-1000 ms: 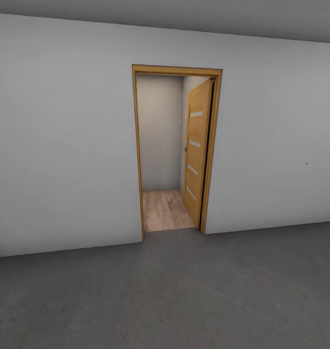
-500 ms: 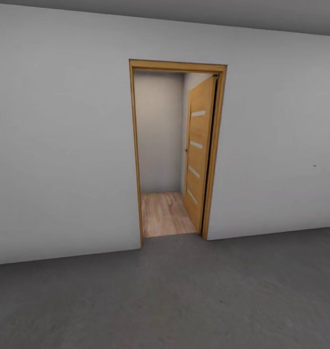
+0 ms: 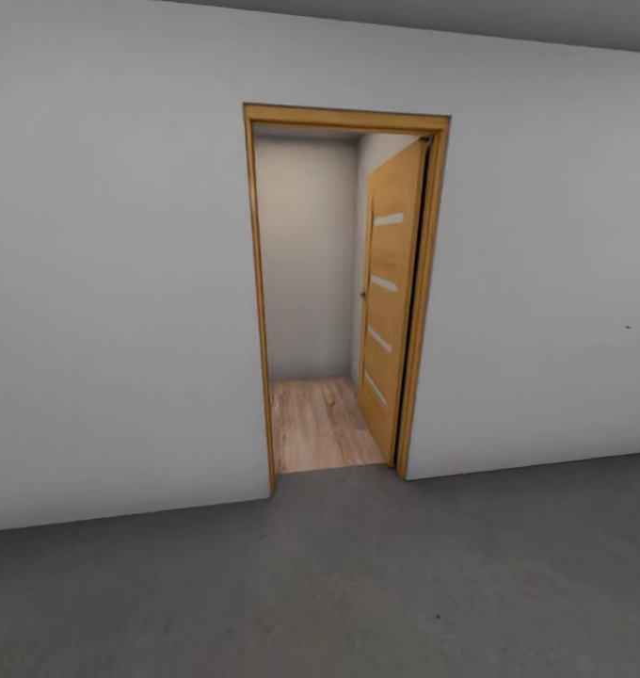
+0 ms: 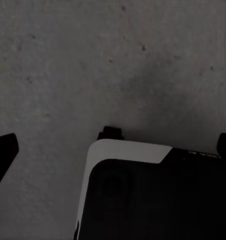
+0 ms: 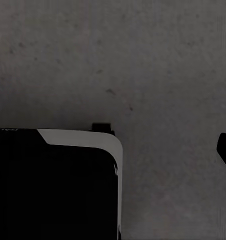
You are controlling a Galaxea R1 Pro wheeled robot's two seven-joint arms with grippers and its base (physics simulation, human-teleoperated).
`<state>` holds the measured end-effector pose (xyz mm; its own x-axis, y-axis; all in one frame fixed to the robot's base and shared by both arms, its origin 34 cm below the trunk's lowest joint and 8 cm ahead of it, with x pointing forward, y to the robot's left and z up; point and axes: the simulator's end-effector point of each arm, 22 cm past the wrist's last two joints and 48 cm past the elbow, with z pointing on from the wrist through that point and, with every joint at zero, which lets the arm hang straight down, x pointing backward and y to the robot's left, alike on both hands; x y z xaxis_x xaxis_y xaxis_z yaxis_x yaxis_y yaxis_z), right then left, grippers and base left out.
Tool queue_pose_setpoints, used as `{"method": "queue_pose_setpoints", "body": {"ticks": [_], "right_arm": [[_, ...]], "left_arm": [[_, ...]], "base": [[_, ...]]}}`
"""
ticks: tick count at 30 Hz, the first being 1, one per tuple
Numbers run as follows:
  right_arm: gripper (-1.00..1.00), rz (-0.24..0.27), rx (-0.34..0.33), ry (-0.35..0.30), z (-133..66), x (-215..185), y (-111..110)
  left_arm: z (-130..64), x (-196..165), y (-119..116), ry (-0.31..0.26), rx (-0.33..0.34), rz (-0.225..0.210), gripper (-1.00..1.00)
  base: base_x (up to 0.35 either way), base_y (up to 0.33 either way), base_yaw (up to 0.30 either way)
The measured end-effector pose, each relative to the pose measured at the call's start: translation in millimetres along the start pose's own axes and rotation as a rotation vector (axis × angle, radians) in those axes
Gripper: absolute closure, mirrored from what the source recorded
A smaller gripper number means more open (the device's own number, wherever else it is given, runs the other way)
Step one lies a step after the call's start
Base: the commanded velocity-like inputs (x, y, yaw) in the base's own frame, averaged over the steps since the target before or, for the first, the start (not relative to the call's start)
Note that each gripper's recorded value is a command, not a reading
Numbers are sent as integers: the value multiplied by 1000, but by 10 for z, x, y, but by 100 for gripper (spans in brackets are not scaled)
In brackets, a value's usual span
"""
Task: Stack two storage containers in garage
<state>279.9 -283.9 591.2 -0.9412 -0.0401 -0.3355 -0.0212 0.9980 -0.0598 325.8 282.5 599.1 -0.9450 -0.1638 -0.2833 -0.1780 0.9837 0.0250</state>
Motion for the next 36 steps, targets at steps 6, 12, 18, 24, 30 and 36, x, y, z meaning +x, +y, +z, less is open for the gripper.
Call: {"method": "queue_pose_setpoints", "body": {"ticks": [6, 12, 18, 24, 30, 36], "right_arm": [[-100, 0, 0, 1, 0, 1, 1], [-100, 0, 1, 1, 0, 2, -6], [-100, 0, 1, 1, 1, 2, -9], [-100, -2, 1, 2, 1, 4, -9], [-100, -3, 0, 3, 0, 5, -4], [-100, -5, -1, 2, 0, 5, 0]], "left_arm": [[0, 5, -2, 1, 0, -1, -100], [0, -2, -2, -1, 0, -1, -100], [0, -1, -1, -1, -1, -1, -100], [1, -7, 16, -2, -3, -2, -100], [1, -2, 33, -1, -5, -3, -100], [1, -3, 37, -1, -6, -3, -100]], "base": [[321, -48, 0], [304, -125, 0], [267, -175, 0], [251, -186, 0], [287, -155, 0], [311, -86, 0]]}}
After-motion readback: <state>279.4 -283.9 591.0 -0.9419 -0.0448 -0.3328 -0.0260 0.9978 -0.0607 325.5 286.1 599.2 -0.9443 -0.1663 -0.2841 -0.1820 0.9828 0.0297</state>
